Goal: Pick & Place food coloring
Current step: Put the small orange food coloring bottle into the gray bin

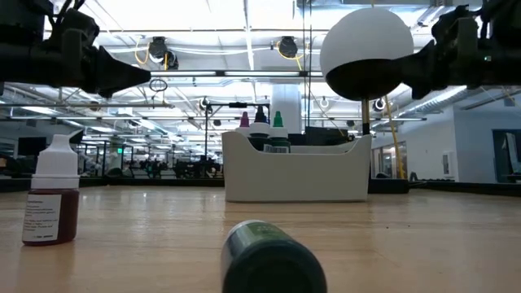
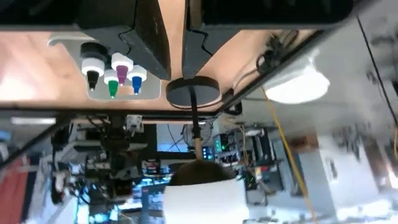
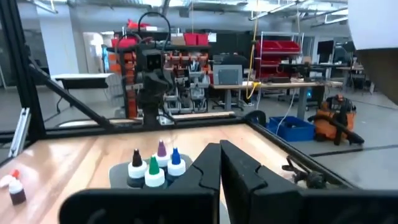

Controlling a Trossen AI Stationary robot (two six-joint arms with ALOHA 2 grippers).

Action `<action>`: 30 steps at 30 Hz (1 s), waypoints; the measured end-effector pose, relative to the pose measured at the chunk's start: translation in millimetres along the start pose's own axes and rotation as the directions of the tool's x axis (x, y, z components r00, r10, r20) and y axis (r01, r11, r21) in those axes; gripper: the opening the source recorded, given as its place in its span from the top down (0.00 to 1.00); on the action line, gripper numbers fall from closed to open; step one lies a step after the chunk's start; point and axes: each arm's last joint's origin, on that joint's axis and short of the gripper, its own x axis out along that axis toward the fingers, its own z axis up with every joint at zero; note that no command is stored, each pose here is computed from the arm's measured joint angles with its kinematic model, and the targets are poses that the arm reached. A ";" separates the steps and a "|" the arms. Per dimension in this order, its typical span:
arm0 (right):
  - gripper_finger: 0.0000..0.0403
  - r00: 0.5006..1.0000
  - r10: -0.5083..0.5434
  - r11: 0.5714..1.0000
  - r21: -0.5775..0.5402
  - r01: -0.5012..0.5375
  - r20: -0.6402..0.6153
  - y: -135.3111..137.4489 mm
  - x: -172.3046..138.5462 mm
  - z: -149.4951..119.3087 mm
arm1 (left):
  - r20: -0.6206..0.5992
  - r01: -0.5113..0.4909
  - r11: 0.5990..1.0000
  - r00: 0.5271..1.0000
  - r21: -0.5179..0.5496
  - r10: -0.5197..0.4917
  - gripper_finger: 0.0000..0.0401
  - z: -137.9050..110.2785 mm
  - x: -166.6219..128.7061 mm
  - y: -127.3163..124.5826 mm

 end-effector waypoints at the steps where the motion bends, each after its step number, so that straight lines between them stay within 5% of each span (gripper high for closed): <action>1: 1.00 1.000 0.000 1.000 -0.006 0.000 0.005 0.0 -0.1 0.5 | -0.005 -0.006 0.999 1.000 -0.037 0.006 0.88 -0.5 0.3 0.1; 4: 1.00 1.000 0.002 1.000 -0.009 -0.002 0.008 0.0 -0.1 0.7 | -0.037 0.011 0.994 0.999 -0.106 -0.015 0.91 -1.7 1.9 -1.6; 7: 1.00 1.000 0.001 1.000 -0.010 -0.001 0.000 0.0 0.0 -0.1 | -0.131 0.126 0.985 0.981 -0.121 -0.142 0.98 4.8 7.7 -10.6; 17: 1.00 1.000 0.001 1.000 -0.009 -0.001 0.004 0.0 0.0 0.3 | -0.483 0.261 0.963 0.836 -0.064 -0.259 0.97 51.5 49.5 -80.6; 30: 1.00 1.000 -0.002 1.000 -0.019 0.002 0.016 -0.1 0.0 1.4 | -0.838 0.415 0.908 0.471 -0.065 -0.275 0.93 77.3 103.1 -199.5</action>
